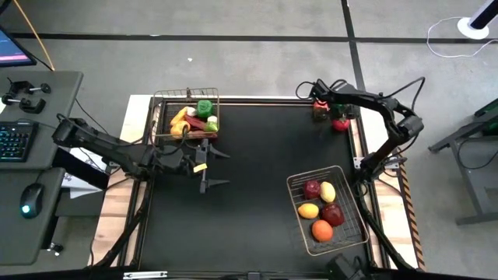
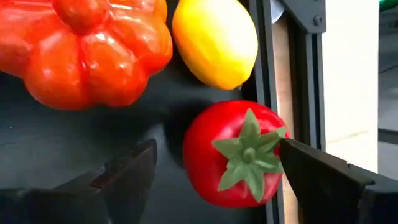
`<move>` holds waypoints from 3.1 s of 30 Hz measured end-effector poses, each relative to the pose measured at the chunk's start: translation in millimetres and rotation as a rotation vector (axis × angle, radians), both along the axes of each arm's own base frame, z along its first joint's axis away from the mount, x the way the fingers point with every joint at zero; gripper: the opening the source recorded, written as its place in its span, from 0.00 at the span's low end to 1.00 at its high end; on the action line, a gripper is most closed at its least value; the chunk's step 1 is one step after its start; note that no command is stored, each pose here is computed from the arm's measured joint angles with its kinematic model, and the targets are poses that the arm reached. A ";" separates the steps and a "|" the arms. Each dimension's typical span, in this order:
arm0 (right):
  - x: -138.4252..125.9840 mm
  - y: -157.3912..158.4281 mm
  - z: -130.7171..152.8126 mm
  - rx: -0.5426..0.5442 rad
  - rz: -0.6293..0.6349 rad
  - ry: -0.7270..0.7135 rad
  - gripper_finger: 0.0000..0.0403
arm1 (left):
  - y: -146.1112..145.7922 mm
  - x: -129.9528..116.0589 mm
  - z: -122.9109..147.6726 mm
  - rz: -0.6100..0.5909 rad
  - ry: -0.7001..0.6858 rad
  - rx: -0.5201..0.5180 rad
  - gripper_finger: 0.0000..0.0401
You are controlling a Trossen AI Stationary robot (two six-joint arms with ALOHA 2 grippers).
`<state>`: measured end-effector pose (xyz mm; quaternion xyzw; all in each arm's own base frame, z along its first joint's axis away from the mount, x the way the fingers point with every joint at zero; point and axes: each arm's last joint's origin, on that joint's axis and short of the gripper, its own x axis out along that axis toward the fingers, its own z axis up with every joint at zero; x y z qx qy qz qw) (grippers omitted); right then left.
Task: Sort produce into baskets
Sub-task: Put the red tomato into the bottom wire basket
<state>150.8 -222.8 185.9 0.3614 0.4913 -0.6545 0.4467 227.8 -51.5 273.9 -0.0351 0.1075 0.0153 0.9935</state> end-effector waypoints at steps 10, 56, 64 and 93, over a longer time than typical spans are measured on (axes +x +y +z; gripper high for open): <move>1.9 8.4 -13.5 -0.090 -0.112 0.006 0.83 | 0.2 -0.7 -2.8 0.000 0.030 0.008 0.98; 25.2 47.7 -34.5 0.259 0.294 0.254 0.08 | 0.6 -0.7 -3.4 -0.005 0.036 0.044 0.98; 27.6 66.9 -20.4 0.300 0.398 0.318 0.18 | 0.9 -0.7 -3.4 -0.002 0.036 0.045 0.98; 51.1 131.1 9.8 0.273 0.565 0.154 0.80 | 6.3 0.5 -3.4 0.025 0.036 0.019 0.98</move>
